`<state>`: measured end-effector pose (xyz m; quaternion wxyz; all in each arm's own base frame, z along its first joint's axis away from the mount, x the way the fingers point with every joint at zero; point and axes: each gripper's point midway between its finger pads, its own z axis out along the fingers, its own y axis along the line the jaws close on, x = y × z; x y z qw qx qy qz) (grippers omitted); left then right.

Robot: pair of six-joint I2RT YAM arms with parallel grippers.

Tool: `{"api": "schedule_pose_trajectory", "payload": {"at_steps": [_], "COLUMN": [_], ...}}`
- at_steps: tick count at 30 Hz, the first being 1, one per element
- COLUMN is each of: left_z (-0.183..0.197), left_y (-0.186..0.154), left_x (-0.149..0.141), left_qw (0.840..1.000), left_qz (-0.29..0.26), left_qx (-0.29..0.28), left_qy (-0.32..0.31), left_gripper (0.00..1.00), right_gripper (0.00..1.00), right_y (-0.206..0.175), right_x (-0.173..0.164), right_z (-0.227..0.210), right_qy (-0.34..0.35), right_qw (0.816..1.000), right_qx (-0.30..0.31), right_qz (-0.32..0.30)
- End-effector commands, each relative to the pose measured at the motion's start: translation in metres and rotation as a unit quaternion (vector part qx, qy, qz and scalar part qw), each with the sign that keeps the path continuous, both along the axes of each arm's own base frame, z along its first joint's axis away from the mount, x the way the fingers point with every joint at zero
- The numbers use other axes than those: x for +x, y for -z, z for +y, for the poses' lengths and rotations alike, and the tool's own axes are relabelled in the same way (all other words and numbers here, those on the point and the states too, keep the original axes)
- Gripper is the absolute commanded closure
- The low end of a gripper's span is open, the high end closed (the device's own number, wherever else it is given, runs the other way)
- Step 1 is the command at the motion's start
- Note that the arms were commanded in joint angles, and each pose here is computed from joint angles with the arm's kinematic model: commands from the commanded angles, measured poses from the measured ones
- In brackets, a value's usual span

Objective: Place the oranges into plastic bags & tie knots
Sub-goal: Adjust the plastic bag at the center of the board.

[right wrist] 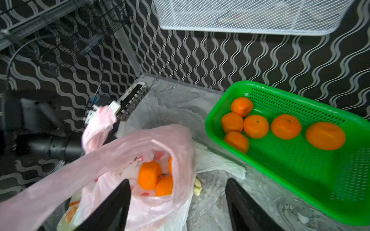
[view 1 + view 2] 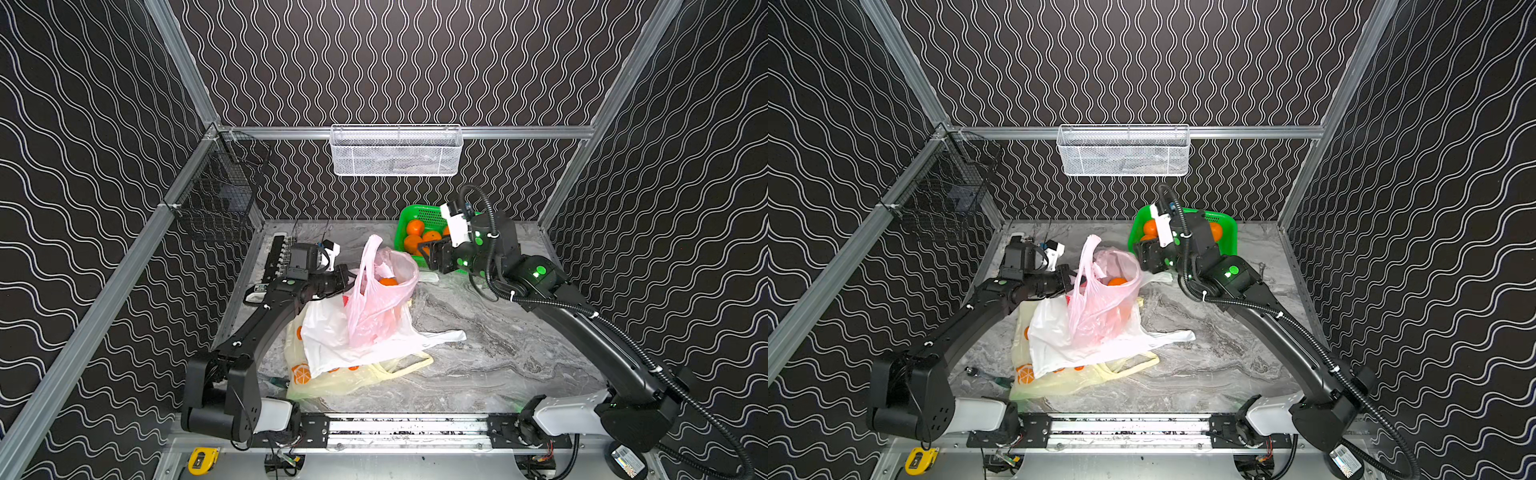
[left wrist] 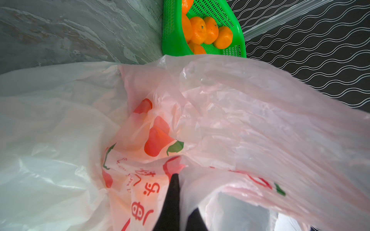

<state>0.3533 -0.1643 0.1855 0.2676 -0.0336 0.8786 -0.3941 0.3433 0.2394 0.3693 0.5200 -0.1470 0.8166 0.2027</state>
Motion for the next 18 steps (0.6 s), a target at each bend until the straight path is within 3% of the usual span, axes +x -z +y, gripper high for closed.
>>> {"api": "schedule_pose_trajectory", "payload": {"at_steps": [1, 3, 7, 11, 14, 18], "left_z": [-0.003, -0.003, -0.002, -0.004, -0.005, -0.009], "left_y": [-0.009, -0.013, -0.01, -0.004, -0.009, -0.015], "left_x": [0.002, 0.003, 0.003, 0.006, 0.01, 0.014], "left_qw": [1.0, 1.0, 1.0, 1.0, 1.0, 0.999], "left_qz": [-0.011, -0.021, -0.02, -0.012, -0.019, -0.029], "left_qx": [-0.015, -0.007, 0.001, 0.002, 0.001, -0.003], "left_qy": [0.004, 0.006, 0.014, 0.021, 0.022, 0.033], "left_gripper": [1.0, 1.0, 1.0, 1.0, 1.0, 1.0], "right_gripper": [0.13, 0.1, 0.0, 0.0, 0.0, 0.0], "right_y": [-0.023, -0.02, -0.025, -0.018, -0.008, 0.0], "right_x": [0.014, 0.009, -0.001, -0.015, -0.01, -0.01], "right_z": [-0.012, -0.015, -0.01, 0.016, 0.016, 0.008], "right_qy": [0.01, -0.003, -0.049, -0.142, -0.164, -0.256], "right_qw": [0.995, 0.99, 0.988, 0.979, 0.974, 0.951], "right_qx": [0.058, 0.069, 0.058, 0.041, 0.013, 0.012], "right_qz": [-0.084, -0.126, -0.136, -0.139, -0.154, -0.173]}}
